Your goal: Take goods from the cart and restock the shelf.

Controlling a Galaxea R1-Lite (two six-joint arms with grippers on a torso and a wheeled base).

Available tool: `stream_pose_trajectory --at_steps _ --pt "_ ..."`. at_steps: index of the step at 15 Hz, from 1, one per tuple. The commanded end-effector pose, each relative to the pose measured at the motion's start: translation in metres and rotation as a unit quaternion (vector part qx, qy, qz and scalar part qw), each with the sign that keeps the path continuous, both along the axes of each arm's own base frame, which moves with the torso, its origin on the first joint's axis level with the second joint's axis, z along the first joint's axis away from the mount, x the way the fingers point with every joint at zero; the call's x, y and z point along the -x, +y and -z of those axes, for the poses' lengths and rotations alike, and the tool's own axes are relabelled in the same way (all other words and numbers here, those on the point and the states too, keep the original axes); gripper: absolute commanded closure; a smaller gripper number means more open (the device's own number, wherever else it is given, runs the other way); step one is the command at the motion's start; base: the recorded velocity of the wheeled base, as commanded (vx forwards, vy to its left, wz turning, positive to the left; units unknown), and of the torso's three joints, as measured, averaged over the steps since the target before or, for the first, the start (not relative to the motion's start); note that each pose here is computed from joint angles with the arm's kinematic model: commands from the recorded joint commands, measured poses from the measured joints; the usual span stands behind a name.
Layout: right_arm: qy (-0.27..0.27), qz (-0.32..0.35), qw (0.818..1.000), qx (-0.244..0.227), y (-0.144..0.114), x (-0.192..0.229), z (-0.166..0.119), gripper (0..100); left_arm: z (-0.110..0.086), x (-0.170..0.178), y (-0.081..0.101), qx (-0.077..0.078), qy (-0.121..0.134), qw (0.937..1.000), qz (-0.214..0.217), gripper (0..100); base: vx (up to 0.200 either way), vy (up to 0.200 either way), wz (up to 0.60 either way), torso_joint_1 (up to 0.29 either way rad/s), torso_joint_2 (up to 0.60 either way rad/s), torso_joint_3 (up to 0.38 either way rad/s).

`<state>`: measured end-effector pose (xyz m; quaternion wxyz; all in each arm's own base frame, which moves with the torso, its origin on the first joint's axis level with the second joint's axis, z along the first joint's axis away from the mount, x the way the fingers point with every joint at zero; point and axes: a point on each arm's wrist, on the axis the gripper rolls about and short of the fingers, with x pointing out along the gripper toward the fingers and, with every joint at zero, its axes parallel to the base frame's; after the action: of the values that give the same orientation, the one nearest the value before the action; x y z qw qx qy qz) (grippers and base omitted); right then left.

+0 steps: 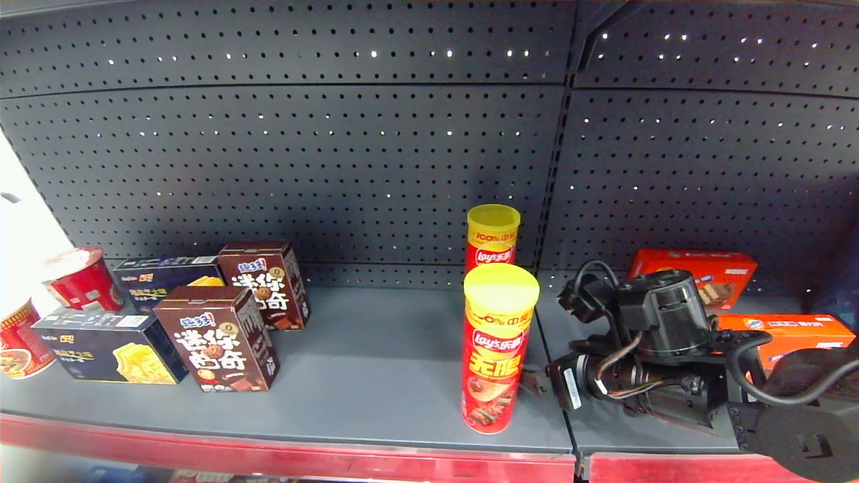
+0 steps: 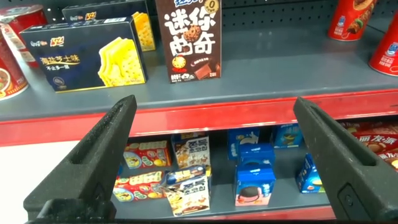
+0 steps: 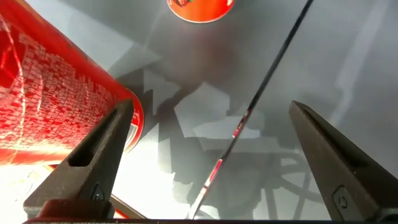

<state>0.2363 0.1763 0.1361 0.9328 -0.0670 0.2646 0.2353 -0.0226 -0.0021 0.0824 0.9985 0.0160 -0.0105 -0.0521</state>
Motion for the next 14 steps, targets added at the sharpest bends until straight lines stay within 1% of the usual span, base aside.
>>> stream_pose_trajectory --at_steps 1,3,6,7,8,10,11,12,14 --pt "0.002 -0.001 1.000 0.001 0.001 0.000 0.001 0 0.000 0.000 0.000 0.001 0.003 1.0000 0.000 0 0.000 0.000 0.00 0.000 0.00 0.000" --pt "0.005 0.002 1.000 0.002 -0.001 0.000 0.003 0 0.000 0.000 0.000 0.006 0.003 1.0000 0.000 0 0.000 0.000 0.00 0.000 0.00 0.000" --pt "-0.012 0.029 0.999 -0.008 -0.020 0.001 -0.009 0 0.000 0.000 0.000 0.009 0.002 1.0000 0.000 0 0.000 0.000 0.00 0.000 0.00 0.000" --pt "-0.031 0.052 0.998 -0.017 -0.030 -0.003 -0.019 0 0.000 0.000 0.000 0.009 0.000 1.0000 0.000 0 0.000 0.000 0.00 0.000 0.00 0.000" --pt "-0.058 0.058 0.996 -0.035 -0.037 0.001 -0.035 0 0.000 0.000 0.000 0.009 0.000 1.0000 0.000 0 0.000 0.000 0.00 0.000 0.00 0.000" --pt "-0.103 0.049 0.991 -0.069 -0.048 0.022 -0.067 0 0.000 0.001 0.000 0.010 -0.005 0.9999 -0.001 0 0.000 0.000 0.00 0.000 0.00 0.000" --pt "-0.106 0.048 0.991 -0.072 -0.049 0.024 -0.070 0 0.000 0.001 0.000 0.010 -0.005 0.9999 -0.001 0 0.000 0.000 0.00 0.000 0.00 0.000" --pt "-0.125 0.044 0.988 -0.086 -0.063 0.052 -0.091 0 0.000 0.001 0.000 0.024 -0.004 0.9997 -0.001 0 0.000 0.000 0.00 0.000 0.00 0.000" --pt "-0.145 0.051 0.983 -0.098 -0.079 0.073 -0.105 0 0.000 0.001 0.000 0.040 -0.003 0.9992 0.000 0 0.000 0.000 0.00 0.000 0.00 0.000"
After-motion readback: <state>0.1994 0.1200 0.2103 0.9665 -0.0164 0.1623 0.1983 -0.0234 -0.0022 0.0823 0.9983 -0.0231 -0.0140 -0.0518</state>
